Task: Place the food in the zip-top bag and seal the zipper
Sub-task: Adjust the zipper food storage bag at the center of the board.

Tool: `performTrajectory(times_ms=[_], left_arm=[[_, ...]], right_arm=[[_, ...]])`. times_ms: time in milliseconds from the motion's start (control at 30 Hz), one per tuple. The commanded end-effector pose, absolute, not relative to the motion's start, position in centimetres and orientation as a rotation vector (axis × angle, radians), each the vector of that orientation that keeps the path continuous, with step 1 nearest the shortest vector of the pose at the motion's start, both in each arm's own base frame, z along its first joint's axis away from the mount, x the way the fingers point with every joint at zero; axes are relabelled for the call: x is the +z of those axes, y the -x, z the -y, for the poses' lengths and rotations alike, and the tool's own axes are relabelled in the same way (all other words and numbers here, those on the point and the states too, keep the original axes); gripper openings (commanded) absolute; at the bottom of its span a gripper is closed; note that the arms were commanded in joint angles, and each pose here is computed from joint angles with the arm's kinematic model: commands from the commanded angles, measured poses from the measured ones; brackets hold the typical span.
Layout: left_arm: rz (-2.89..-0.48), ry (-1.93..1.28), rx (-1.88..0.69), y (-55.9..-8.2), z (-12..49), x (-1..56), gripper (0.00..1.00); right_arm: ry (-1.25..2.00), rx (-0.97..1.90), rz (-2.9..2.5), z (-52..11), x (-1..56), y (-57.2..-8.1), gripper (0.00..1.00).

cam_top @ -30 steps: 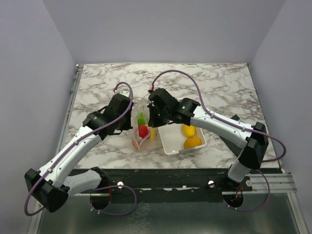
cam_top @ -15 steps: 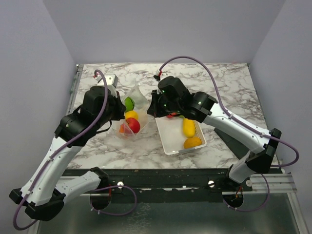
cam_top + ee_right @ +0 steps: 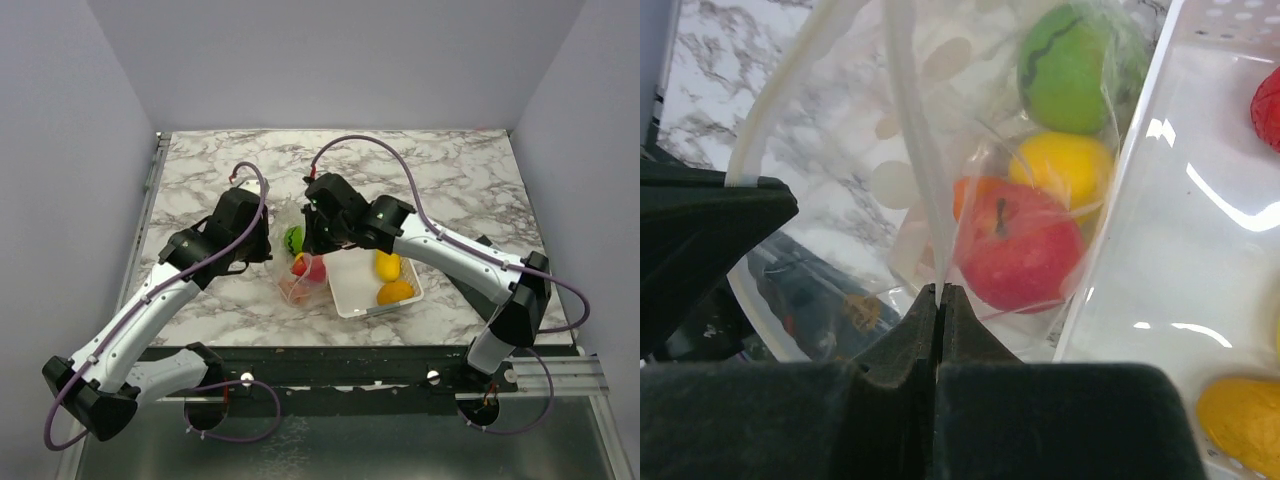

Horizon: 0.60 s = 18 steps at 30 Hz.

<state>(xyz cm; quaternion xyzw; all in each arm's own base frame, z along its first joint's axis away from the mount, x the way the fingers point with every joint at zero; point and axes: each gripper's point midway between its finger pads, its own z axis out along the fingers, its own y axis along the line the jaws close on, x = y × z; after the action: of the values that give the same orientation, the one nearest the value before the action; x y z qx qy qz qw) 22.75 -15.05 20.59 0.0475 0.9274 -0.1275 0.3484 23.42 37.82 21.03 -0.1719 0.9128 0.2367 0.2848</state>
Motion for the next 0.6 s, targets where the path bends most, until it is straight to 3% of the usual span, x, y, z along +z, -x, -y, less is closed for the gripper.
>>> performTrajectory(times_ms=[0,367,567], left_arm=[[-2.248,-0.114,-0.466,-23.1,16.1,26.8,0.00],[-2.268,-0.100,-0.463,-22.9,16.0,26.4,0.00],[-2.289,-0.102,-0.454,-23.2,16.2,25.2,0.00]], right_arm=[[0.456,0.694,-2.334,-37.6,26.3,-23.4,0.01],[0.424,0.813,-2.186,-36.9,33.5,-22.9,0.00],[0.445,0.769,-2.331,-38.3,25.9,-22.8,0.01]])
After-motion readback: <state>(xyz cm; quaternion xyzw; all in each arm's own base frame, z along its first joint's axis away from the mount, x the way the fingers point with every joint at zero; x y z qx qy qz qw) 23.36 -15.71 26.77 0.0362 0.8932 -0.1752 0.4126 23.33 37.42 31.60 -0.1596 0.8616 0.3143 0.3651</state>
